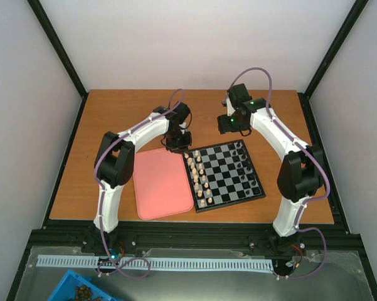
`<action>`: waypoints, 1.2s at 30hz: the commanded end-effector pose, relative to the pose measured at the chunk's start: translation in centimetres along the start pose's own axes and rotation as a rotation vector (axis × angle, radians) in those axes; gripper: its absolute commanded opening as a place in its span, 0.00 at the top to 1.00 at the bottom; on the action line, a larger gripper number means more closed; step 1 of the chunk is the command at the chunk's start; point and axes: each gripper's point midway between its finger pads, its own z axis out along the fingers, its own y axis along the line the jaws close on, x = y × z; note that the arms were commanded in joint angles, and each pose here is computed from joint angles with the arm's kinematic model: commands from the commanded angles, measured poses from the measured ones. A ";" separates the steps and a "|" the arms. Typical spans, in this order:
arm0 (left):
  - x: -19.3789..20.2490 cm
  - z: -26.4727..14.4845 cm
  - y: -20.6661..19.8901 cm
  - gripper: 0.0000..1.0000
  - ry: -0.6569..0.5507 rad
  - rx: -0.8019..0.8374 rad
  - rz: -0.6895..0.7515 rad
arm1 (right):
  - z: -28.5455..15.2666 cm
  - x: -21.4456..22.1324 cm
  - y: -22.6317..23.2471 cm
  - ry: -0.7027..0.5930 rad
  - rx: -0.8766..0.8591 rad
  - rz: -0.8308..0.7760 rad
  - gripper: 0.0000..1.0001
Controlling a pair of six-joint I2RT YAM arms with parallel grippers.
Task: Set up the chess pieces on the board
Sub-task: Place the chess piece on the chessboard.
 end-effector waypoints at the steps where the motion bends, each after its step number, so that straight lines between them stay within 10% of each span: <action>1: 0.2 -0.5 -0.7 0.92 -0.020 0.013 -0.010 | -1.3 -0.4 -0.2 -0.037 -0.008 -0.004 0.31; 36: -0.1 1.3 -1.0 0.87 0.003 -0.033 0.013 | -0.5 -0.2 -0.3 -0.022 -0.023 -0.004 0.31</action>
